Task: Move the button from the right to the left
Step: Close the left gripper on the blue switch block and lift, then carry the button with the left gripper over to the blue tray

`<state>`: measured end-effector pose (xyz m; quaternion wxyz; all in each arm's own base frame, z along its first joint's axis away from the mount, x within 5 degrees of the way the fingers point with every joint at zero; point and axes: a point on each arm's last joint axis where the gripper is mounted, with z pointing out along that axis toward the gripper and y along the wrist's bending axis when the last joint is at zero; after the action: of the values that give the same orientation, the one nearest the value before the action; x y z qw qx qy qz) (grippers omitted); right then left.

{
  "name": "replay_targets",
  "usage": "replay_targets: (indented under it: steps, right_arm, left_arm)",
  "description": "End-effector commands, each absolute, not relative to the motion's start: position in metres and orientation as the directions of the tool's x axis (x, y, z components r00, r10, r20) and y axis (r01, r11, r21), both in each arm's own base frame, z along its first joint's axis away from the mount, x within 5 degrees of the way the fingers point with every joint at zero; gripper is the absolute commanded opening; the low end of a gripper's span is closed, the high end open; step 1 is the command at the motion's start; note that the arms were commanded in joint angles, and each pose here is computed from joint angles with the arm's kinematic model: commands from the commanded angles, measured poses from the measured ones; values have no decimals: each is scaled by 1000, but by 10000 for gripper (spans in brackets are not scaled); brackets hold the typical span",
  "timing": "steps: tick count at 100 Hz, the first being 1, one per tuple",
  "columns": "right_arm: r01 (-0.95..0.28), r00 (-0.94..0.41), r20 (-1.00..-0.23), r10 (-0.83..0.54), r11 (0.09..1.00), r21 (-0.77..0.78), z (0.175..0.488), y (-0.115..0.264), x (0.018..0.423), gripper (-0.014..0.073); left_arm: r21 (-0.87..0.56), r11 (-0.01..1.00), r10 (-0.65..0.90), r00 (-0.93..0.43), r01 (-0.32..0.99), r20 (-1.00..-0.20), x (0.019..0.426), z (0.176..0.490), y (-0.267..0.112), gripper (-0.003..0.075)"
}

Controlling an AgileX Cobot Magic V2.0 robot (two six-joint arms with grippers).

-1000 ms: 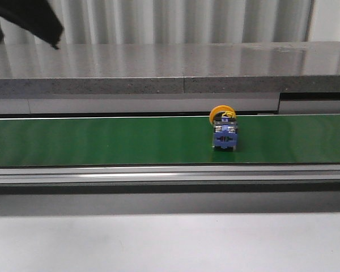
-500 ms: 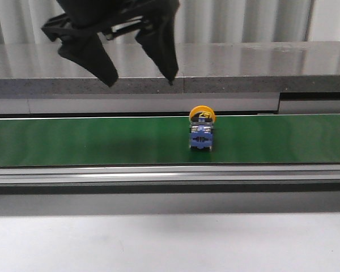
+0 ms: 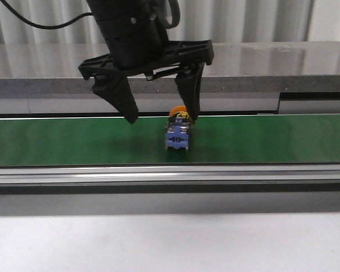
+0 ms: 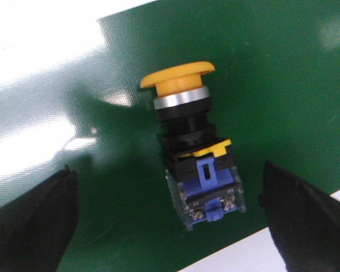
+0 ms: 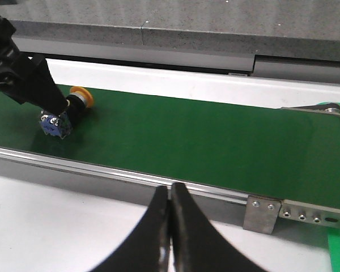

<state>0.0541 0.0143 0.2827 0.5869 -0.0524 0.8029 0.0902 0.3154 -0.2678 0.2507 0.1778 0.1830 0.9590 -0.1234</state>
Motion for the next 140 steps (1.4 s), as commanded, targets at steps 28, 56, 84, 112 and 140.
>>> replay_targets:
  steps: [28, 56, 84, 112, 140]
  right_arm:
    - [-193, -214, -976, 39, 978, 81, 298, 14, 56, -66]
    - [-193, -214, -976, 39, 978, 81, 298, 14, 56, -66]
    - [-193, -214, -976, 39, 978, 81, 298, 14, 56, -66]
    - [-193, -214, -976, 39, 978, 81, 298, 14, 56, -66]
    - [-193, -214, -976, 39, 978, 81, 298, 14, 56, -66]
  left_arm:
    - [-198, 897, 282, -856, 395, -434, 316, 267, -272, 382]
    - [-189, 897, 287, -853, 398, -436, 315, 270, -270, 72]
    - [-107, 909, 298, -807, 404, -510, 308, 313, -241, 72]
    - [-28, 965, 202, -806, 261, -556, 318, 354, -167, 72]
    - [54, 994, 110, -843, 96, -527, 334, 365, -81, 71]
